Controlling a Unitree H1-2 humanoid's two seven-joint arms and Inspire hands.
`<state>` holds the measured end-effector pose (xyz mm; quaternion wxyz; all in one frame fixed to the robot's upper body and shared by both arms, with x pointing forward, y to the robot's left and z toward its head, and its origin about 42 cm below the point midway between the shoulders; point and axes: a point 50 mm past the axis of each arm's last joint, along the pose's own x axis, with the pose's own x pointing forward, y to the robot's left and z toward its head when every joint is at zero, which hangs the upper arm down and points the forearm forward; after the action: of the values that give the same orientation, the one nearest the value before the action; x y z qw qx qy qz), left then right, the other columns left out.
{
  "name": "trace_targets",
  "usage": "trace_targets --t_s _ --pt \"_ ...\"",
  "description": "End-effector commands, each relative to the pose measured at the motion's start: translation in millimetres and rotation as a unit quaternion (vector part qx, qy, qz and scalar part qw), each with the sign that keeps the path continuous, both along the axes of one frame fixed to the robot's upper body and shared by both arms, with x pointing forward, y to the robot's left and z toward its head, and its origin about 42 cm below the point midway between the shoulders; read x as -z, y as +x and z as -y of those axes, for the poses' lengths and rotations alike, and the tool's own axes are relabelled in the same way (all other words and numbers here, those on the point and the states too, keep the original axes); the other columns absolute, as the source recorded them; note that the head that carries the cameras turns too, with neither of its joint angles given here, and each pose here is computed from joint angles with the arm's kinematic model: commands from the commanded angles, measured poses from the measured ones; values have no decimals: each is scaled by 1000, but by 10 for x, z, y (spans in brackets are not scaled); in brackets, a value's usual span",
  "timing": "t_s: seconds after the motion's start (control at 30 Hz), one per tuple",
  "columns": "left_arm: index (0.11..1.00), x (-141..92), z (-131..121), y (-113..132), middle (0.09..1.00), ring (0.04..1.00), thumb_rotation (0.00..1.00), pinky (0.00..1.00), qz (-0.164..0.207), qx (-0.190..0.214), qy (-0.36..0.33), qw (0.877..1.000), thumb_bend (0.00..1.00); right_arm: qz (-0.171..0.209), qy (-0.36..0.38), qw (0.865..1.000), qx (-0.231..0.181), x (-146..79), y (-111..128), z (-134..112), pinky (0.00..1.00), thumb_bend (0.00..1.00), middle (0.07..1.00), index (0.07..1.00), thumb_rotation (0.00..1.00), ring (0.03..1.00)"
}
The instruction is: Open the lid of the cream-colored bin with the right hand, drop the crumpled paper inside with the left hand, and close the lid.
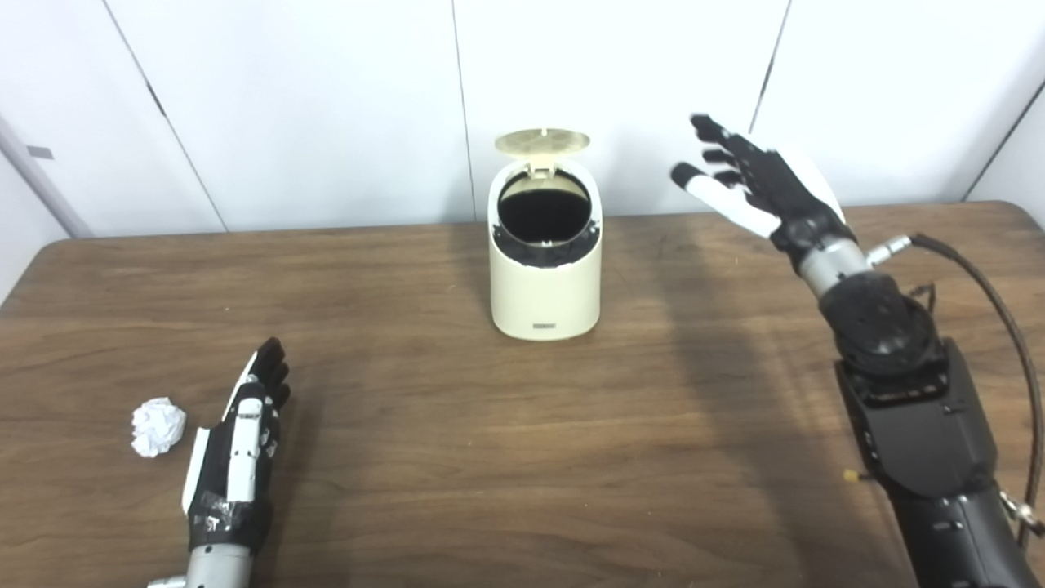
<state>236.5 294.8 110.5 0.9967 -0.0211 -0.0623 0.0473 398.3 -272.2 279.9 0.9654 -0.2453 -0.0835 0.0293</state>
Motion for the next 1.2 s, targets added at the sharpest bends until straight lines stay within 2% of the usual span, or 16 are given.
trace_targets --t_s 0.0,0.23,0.33,0.37,0.47,0.67,0.87,1.17 --pt "968 152 14 -73 979 990 925 1000 -14 0 -19 1000 231 29 71 997 -15 -184 -64 -44 972 501 988 920 823 973" --pt "981 142 -10 -56 993 1000 900 1000 -15 4 -27 1000 227 -1 160 987 -4 138 -408 162 1000 518 985 933 912 982" --pt "980 130 -21 -54 993 1000 933 1000 -16 4 -24 1000 229 -8 188 982 12 286 -579 174 1000 550 974 920 958 968" --pt "975 127 -26 -52 989 1000 932 1000 -17 3 -22 1000 234 -12 191 981 15 337 -631 180 1000 535 969 925 989 971" --pt "975 120 -40 -52 990 1000 907 1000 -15 3 -27 1000 226 -16 211 977 18 456 -749 185 1000 518 970 928 999 979" --pt "975 107 -51 -59 995 1000 858 1000 -11 5 -38 999 227 -8 243 970 23 658 -805 196 1000 523 997 953 1000 1000" --pt "980 91 -50 -62 1000 1000 857 1000 -13 8 -39 999 236 -3 257 966 10 791 -849 173 1000 548 1000 983 1000 1000" --pt "979 84 -47 -54 998 1000 863 1000 -12 9 -40 999 235 3 278 961 -4 917 -821 30 1000 561 1000 968 1000 1000"
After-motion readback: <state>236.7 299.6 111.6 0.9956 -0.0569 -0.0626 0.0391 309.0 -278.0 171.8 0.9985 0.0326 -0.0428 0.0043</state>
